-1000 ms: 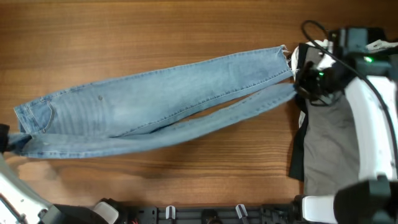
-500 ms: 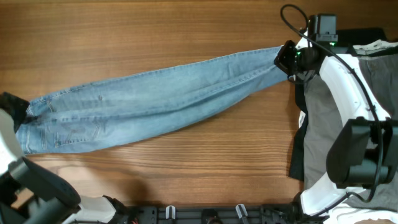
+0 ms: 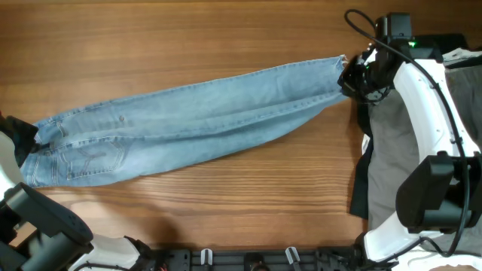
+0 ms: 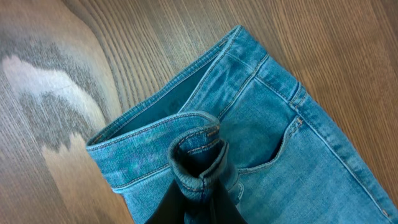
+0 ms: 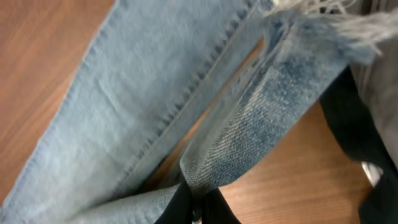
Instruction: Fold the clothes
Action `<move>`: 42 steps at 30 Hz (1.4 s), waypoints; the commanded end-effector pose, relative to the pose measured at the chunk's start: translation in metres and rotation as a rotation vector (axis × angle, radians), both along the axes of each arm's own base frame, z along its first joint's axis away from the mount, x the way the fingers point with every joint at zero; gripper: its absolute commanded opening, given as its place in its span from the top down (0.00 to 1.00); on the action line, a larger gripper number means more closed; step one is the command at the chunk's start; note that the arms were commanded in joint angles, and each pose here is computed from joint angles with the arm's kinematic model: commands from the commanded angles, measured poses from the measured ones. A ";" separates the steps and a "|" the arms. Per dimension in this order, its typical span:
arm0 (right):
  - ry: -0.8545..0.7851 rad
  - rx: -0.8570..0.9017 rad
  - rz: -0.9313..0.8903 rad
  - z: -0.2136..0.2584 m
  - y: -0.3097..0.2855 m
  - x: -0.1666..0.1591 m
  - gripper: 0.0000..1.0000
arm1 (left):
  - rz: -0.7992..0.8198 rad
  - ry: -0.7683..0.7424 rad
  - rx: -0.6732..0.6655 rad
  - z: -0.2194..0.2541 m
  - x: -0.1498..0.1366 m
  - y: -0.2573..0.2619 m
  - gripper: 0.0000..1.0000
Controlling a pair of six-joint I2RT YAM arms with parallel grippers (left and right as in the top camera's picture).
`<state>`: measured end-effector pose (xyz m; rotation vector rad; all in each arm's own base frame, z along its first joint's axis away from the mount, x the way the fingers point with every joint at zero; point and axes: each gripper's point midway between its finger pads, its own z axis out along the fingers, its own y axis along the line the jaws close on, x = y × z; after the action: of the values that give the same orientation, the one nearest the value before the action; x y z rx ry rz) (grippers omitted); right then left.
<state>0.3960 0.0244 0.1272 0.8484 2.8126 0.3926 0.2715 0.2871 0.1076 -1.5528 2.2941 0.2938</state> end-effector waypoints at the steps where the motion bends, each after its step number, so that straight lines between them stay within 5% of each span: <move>1: 0.095 -0.043 -0.029 -0.033 -0.008 0.001 0.96 | 0.028 -0.003 0.033 0.008 -0.001 0.009 0.96; 7: -0.025 0.156 0.099 -0.073 0.028 0.052 0.93 | 0.002 -0.064 0.011 0.007 0.013 0.007 0.96; 10: -0.198 0.192 0.135 -0.063 0.038 0.090 0.81 | -0.004 -0.067 0.010 0.003 0.017 0.007 0.96; 12: -0.300 0.196 0.153 -0.051 0.041 0.111 0.94 | -0.010 -0.060 -0.018 -0.006 0.019 0.005 0.96; 14: -0.365 0.195 0.169 -0.043 0.047 0.123 0.96 | -0.015 -0.053 -0.044 -0.013 0.020 0.002 0.96; 23: -0.373 0.134 0.152 -0.058 0.041 0.132 0.96 | 0.108 -0.246 -0.111 -0.004 0.036 0.012 0.96; 29: -0.365 0.139 0.158 -0.081 0.042 0.138 0.92 | 0.137 -0.196 -0.076 -0.006 0.025 0.018 0.96; 32: -0.377 0.139 0.159 -0.080 0.042 0.141 0.84 | 0.142 -0.145 -0.063 -0.009 0.015 0.018 0.82; 33: -0.381 0.145 0.168 -0.079 0.044 0.141 0.62 | 0.128 -0.118 -0.052 -0.011 0.011 0.019 0.57; 35: -0.397 0.161 0.223 -0.077 0.050 0.139 0.40 | 0.086 -0.095 -0.045 -0.012 0.010 0.018 0.40; 39: -0.346 0.140 0.326 -0.087 0.049 0.121 0.40 | -0.049 -0.018 -0.040 -0.015 0.003 0.014 0.36; 42: -0.281 0.122 0.440 -0.085 0.049 0.097 0.52 | -0.103 0.010 -0.038 -0.009 -0.002 0.009 0.38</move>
<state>0.4985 0.0715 0.0330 0.3675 2.6919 0.6968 0.2738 0.2906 0.0905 -1.5616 2.3156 0.1784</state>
